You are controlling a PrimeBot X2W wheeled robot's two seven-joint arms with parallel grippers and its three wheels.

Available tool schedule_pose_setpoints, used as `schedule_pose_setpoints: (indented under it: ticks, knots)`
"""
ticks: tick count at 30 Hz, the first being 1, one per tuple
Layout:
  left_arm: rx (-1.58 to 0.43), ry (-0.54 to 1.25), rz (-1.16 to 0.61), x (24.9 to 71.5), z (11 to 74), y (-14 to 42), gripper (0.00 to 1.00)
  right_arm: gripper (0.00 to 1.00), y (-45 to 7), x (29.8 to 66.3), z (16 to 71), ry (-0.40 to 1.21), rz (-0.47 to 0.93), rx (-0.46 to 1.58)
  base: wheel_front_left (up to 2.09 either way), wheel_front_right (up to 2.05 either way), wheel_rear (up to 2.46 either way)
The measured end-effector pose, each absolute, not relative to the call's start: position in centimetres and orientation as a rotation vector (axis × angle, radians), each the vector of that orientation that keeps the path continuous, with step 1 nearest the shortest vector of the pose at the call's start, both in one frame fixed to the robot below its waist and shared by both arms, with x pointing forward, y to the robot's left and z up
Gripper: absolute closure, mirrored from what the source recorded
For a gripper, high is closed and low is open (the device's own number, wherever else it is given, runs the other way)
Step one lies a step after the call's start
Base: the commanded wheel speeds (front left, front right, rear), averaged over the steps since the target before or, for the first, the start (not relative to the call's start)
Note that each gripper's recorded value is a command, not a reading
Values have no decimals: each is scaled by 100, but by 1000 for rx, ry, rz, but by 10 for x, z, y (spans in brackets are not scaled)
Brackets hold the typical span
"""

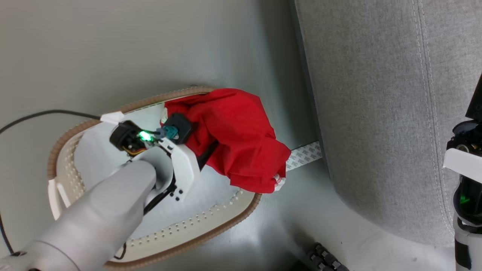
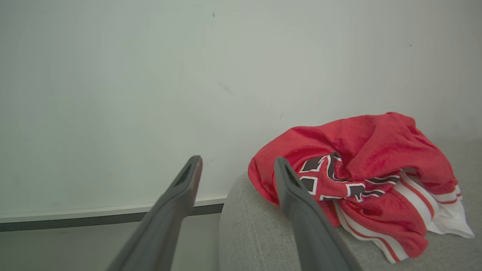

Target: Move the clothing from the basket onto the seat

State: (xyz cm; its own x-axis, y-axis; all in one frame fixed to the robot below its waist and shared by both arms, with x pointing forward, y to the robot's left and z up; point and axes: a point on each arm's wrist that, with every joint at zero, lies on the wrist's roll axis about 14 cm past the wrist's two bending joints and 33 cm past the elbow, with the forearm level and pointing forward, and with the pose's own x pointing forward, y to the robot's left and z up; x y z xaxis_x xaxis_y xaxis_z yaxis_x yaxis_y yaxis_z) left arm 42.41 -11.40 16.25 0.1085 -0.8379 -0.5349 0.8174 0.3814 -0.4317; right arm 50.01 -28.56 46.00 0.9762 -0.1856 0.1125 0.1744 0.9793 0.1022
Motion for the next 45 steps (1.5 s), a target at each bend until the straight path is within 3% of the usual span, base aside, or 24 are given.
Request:
schedule_pose_setpoints:
  ticks: [18,19,20,21,45]
  knots:
    - [-82,761,-1330,414,182,-144,0,0,-285,499,446,-83,-184,94,0,0,0]
    - [-79,756,-1334,414,182,-144,24,0,-285,498,445,-82,-184,95,0,0,0]
    - [-80,753,-1336,414,183,-144,67,0,-285,498,445,-80,-186,96,0,0,0]
    - [-82,750,-1337,414,183,-144,100,0,-286,498,444,-78,-187,98,0,0,0]
    - [-102,611,-1282,434,243,-129,100,0,-291,492,487,-173,-201,98,0,0,0]
